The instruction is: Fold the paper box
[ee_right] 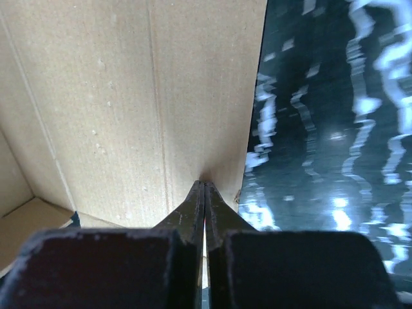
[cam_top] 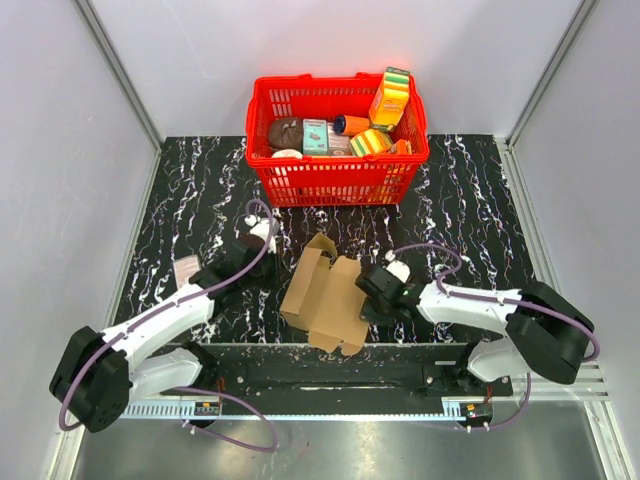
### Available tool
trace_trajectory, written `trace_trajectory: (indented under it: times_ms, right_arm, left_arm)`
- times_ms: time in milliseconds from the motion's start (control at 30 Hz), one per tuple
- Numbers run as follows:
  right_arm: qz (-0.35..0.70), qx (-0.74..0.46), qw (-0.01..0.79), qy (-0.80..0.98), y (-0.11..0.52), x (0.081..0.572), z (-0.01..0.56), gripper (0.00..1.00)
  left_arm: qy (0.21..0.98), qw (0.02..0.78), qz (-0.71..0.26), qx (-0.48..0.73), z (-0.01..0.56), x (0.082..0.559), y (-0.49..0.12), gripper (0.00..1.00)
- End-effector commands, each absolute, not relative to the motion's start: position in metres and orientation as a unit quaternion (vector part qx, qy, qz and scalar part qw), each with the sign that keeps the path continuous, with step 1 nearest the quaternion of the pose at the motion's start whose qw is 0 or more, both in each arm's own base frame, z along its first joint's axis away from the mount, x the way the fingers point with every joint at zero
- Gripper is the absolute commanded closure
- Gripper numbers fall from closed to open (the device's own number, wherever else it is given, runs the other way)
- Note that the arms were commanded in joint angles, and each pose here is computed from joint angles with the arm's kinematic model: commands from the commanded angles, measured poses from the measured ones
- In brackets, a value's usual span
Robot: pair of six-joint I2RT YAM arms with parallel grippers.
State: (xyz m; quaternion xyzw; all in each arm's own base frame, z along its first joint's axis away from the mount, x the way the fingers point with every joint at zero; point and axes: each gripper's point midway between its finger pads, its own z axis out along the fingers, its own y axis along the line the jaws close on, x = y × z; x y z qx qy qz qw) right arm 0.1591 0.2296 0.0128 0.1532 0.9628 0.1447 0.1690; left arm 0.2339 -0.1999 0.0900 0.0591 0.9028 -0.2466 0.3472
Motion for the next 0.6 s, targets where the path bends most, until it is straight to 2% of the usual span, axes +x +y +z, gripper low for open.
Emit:
trace_trajectory:
  times_ms: [0, 200, 267, 433, 567]
  right_arm:
    - [0.175, 0.213, 0.124, 0.953, 0.253, 0.132, -0.013, 1.00]
    - [0.253, 0.302, 0.132, 0.910, 0.282, 0.139, -0.009, 1.00]
    - [0.257, 0.305, 0.161, 0.903, 0.279, 0.147, 0.003, 1.00]
    - [0.252, 0.240, 0.250, 0.904, 0.265, 0.165, 0.056, 1.00]
    - [0.262, 0.118, 0.330, 0.899, 0.265, 0.178, 0.091, 1.00]
  left_arm:
    - [0.895, 0.386, -0.218, 0.041, 0.109, 0.242, -0.184, 1.00]
    - [0.891, 0.422, -0.170, 0.007, 0.129, 0.244, -0.157, 1.00]
    - [0.889, 0.433, -0.151, -0.003, 0.135, 0.245, -0.146, 1.00]
    - [0.887, 0.447, -0.116, -0.022, 0.145, 0.248, -0.130, 1.00]
    - [0.883, 0.457, -0.089, -0.054, 0.156, 0.253, -0.118, 1.00]
